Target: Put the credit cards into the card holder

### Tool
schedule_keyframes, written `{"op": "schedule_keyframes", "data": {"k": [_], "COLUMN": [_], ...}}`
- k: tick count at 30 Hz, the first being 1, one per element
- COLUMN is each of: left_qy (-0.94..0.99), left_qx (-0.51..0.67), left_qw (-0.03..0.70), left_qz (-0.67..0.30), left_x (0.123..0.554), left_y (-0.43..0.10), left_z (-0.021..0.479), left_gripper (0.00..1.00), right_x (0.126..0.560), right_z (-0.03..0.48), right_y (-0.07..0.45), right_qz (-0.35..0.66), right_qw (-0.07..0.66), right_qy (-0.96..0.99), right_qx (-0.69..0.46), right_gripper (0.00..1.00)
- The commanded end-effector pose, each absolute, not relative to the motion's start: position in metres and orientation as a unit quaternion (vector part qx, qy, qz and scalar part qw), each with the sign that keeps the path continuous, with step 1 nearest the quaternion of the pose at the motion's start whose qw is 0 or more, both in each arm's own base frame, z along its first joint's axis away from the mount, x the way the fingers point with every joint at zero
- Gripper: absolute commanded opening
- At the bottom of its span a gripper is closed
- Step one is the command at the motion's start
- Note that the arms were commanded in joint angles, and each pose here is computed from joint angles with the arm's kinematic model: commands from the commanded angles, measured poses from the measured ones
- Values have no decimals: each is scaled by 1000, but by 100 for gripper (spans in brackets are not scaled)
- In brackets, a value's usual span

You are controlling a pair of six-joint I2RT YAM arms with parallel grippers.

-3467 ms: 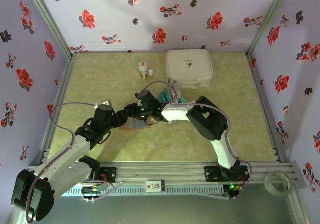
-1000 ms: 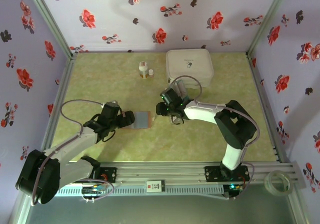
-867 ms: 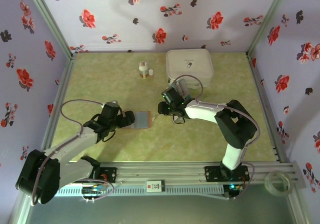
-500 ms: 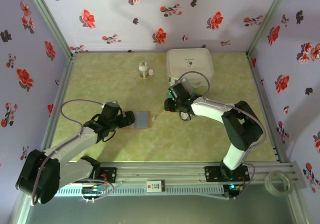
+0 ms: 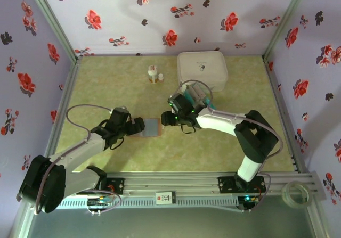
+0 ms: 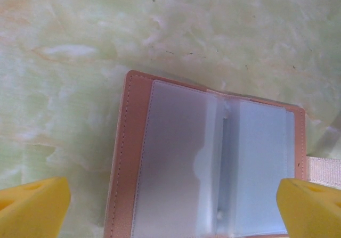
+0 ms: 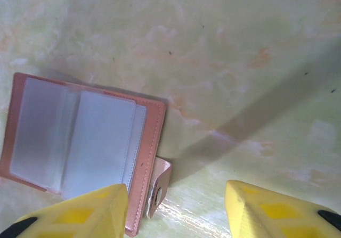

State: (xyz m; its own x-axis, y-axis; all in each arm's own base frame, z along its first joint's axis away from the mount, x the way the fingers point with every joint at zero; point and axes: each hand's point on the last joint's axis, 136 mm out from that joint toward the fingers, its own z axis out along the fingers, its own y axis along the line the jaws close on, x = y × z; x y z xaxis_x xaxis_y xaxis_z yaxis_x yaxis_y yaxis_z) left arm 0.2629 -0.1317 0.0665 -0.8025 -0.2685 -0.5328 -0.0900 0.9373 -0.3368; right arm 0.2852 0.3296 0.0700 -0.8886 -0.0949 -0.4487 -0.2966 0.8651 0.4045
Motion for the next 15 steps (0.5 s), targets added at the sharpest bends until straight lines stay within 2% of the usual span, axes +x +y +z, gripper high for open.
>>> {"op": "schedule_keyframes", "data": {"k": [1,3,6,12,15], "left_qy": [935,935,937,943,944], "left_qx": [-81,-80,-75,-63,-56], "left_qw": [309,308,306,292,289], "left_qz": [-155,-154,-153,-148,-149], "left_x": [268,268,267,264,263], "left_y": [-138,-138,-139,-143,-147], "left_z": [77,76,76,69,68], "left_gripper": [100,100,100,100,100], "right_x": [292,293,293,290,289], "right_z": [68,63,58,56,57], "right_y": [341,342,341,333,323], "right_qz": [251,249,247,252,251], "right_qw": [216,213,211,208,207], "right_qy": [940,941,942,941,942], "right_qx": [-89,-88,-88,-85,-83], "right_gripper": [49,47,37,0,0]}}
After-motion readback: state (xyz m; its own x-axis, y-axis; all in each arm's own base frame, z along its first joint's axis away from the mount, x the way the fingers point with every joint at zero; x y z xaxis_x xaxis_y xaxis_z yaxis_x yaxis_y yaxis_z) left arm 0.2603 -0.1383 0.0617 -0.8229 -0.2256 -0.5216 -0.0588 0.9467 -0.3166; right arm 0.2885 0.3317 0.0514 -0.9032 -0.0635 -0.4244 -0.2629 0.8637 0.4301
